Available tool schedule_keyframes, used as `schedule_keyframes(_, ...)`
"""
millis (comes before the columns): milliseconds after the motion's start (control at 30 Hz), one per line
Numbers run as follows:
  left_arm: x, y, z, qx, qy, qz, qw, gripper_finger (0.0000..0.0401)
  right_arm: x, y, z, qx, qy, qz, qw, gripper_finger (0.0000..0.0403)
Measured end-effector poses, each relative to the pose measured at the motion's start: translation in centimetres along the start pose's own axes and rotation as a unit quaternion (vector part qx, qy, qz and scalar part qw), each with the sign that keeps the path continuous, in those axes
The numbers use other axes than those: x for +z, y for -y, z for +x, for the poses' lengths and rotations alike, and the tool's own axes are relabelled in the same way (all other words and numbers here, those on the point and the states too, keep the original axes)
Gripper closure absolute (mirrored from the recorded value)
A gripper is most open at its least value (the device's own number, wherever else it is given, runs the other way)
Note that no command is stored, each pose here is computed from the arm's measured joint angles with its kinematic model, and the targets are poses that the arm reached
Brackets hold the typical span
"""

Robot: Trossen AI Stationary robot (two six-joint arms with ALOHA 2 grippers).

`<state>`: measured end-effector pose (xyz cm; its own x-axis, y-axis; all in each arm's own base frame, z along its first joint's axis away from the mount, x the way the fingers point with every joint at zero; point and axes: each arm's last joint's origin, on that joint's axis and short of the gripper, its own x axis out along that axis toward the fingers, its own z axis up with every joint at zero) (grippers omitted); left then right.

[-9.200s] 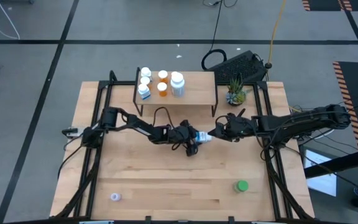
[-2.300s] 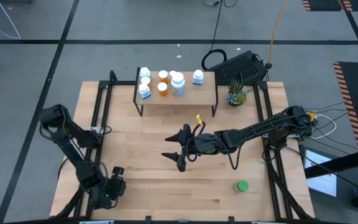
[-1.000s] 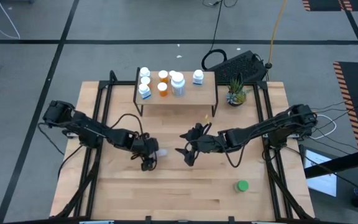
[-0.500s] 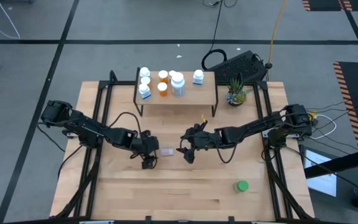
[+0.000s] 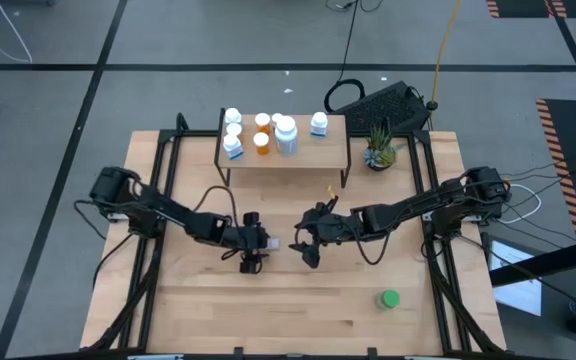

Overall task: Pick and place medicine bottles onto shelf by color
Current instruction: Put the transparent pill bottle on the shelf

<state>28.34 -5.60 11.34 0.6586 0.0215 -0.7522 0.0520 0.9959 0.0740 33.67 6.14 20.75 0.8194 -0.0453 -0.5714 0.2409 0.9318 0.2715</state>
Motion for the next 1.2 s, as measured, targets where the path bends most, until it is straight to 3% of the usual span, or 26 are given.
schedule_keyframes(267,-0.3,0.2,1.0,-0.006,-0.001,-0.063,0.998,0.0137,0.2,0.4,0.1,-0.029,0.012,-0.001,1.000,0.0103)
schedule_keyframes(533,0.0,-0.8,1.0,-0.006,0.008,-0.089,0.996,0.0261,0.5,0.5,0.1,-0.023,0.023,-0.030,0.999,0.0103)
schedule_keyframes(700,0.5,-2.1,0.3,-0.026,0.017,-0.159,0.987,0.0266,1.7,0.0,-0.4,0.024,0.063,-0.010,0.998,0.0103)
schedule_keyframes(800,1.3,-2.8,-0.5,-0.042,0.045,-0.186,0.981,0.0264,3.1,0.1,-1.6,0.036,0.105,-0.008,0.994,0.0103)
schedule_keyframes(1000,3.1,-4.1,-2.5,-0.053,0.115,-0.180,0.976,0.0232,6.7,1.1,-5.0,0.044,0.217,-0.030,0.975,0.0103)
schedule_keyframes(1200,6.3,-5.3,-5.4,-0.072,0.268,-0.183,0.943,0.0264,9.9,2.2,-7.6,0.056,0.352,-0.006,0.934,0.0103)
